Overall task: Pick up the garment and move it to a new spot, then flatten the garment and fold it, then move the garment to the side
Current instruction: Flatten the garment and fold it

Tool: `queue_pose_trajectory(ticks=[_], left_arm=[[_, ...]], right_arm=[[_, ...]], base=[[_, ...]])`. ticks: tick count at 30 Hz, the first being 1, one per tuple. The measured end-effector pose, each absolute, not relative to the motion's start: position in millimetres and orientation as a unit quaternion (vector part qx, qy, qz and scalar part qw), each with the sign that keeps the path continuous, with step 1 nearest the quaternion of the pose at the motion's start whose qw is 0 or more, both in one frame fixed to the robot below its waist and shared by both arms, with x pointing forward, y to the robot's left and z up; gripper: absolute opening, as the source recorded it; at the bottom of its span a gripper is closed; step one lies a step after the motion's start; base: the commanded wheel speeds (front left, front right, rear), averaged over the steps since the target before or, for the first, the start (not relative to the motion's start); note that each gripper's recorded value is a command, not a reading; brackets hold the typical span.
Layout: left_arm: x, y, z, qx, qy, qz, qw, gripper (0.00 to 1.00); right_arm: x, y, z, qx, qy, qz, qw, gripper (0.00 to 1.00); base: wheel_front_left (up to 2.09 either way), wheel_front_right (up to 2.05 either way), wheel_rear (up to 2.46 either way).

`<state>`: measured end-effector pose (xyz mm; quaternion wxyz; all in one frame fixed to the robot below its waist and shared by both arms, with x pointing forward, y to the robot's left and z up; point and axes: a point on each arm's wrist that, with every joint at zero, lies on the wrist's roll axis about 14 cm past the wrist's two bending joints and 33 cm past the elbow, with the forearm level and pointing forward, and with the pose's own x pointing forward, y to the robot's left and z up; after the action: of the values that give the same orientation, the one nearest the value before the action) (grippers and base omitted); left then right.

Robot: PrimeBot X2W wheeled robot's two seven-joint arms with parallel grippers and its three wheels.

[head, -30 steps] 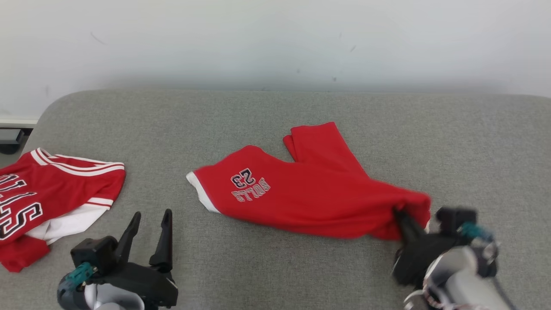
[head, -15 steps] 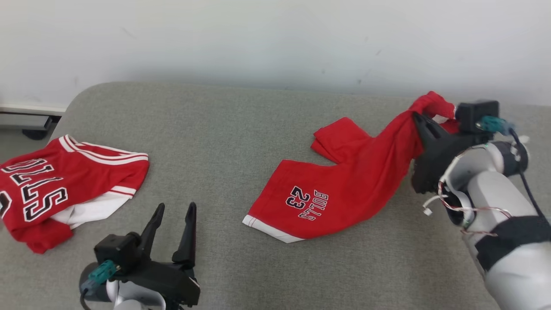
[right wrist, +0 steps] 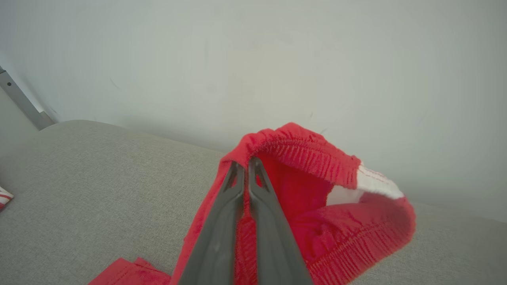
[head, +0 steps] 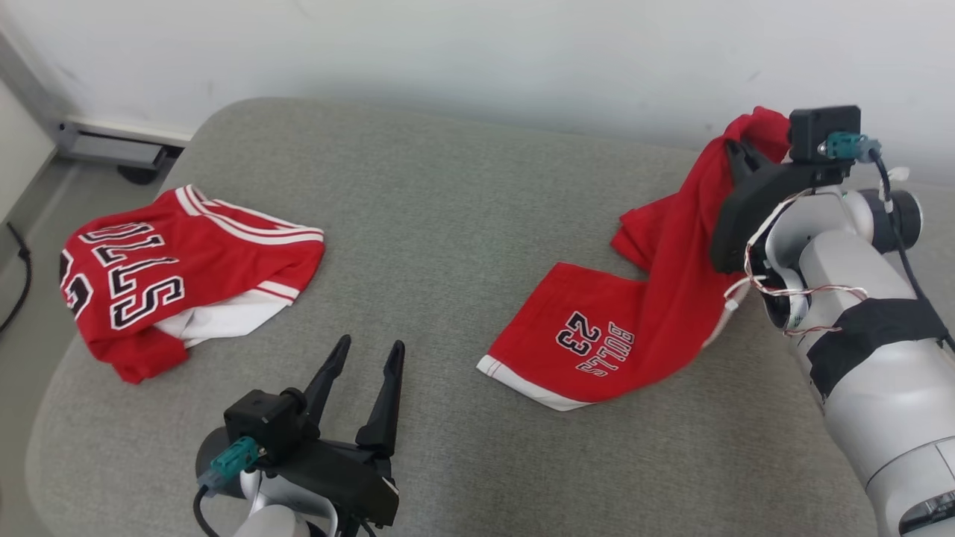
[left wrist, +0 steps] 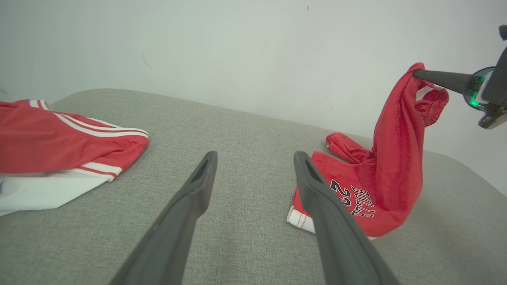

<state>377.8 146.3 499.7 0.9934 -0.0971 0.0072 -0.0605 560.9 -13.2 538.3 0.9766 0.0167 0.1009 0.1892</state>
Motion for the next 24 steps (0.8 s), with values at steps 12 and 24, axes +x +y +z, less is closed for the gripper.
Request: queue_pose_trajectory(ticks=[12,24], left_arm=[[374,170,492,-0.093,0.016,-0.029,0.995,1.00],[377,136,490,-0.107,0.018,-0.071,0.991,1.00]], right_arm=[[546,24,522,0.027,0.096,0.245,0.964,1.00],[524,-84,481,-0.025,0.109,0.177,0.978,1.00]], base=[[0.00,0.00,0.00],[0.00,0.00,0.00]])
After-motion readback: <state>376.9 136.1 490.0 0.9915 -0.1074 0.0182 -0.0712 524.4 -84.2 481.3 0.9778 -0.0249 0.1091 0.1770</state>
